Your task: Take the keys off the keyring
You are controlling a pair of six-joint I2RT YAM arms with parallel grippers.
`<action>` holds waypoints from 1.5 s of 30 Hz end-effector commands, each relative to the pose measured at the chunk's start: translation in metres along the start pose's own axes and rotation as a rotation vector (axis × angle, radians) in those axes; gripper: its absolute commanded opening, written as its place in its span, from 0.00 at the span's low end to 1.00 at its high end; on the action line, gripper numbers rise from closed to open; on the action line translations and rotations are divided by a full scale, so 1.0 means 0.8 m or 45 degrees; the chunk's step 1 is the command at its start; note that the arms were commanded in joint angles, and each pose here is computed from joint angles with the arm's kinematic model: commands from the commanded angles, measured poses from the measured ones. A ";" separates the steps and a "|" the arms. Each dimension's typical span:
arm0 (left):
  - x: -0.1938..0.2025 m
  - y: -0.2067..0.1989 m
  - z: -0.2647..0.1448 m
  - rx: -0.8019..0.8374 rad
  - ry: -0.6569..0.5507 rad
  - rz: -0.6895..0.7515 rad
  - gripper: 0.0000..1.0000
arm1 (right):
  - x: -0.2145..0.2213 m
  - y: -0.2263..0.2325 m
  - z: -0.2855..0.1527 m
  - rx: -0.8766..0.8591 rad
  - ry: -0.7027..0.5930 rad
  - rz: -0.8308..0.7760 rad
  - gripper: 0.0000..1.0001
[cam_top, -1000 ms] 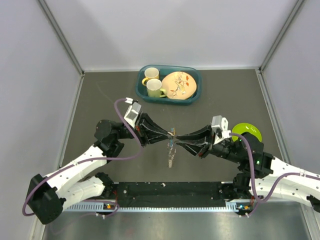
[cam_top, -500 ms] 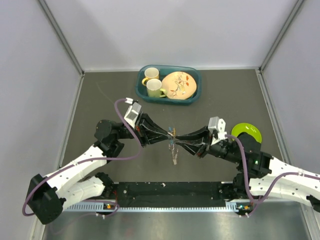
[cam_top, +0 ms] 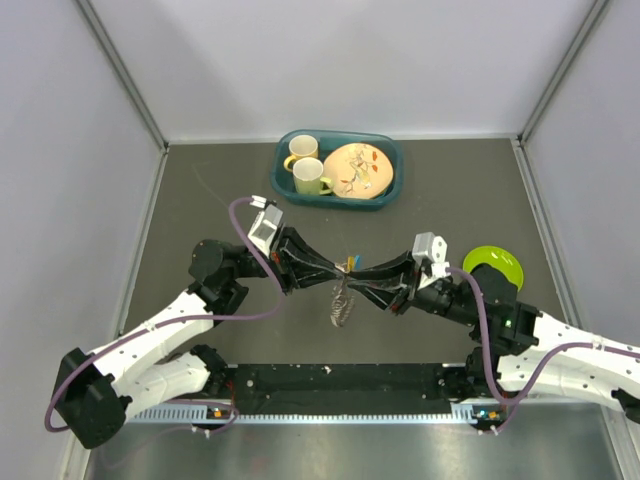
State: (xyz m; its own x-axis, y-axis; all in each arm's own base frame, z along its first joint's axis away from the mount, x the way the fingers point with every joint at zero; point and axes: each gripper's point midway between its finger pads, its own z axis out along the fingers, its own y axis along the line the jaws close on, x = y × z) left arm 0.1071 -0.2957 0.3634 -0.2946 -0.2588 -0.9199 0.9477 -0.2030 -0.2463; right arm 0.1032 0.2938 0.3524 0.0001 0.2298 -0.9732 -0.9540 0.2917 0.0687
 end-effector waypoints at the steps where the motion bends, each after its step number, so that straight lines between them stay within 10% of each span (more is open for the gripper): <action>1: -0.030 -0.024 0.003 0.075 -0.069 0.126 0.00 | -0.032 0.005 0.003 -0.023 -0.102 0.007 0.22; 42: -0.014 -0.024 0.001 0.109 -0.031 0.087 0.00 | -0.046 0.013 0.013 -0.076 -0.179 -0.023 0.00; 45: -0.013 -0.013 0.000 0.030 -0.012 0.100 0.20 | -0.043 0.005 0.005 -0.045 -0.156 -0.112 0.00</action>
State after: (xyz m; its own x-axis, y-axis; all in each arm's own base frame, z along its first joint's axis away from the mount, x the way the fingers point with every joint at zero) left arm 0.0967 -0.2890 0.3780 -0.2431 -0.3009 -0.9221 0.9534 -0.2493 -0.1700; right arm 0.0967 0.3009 0.3705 0.0195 0.2931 -0.9559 -0.9691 0.2405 0.0540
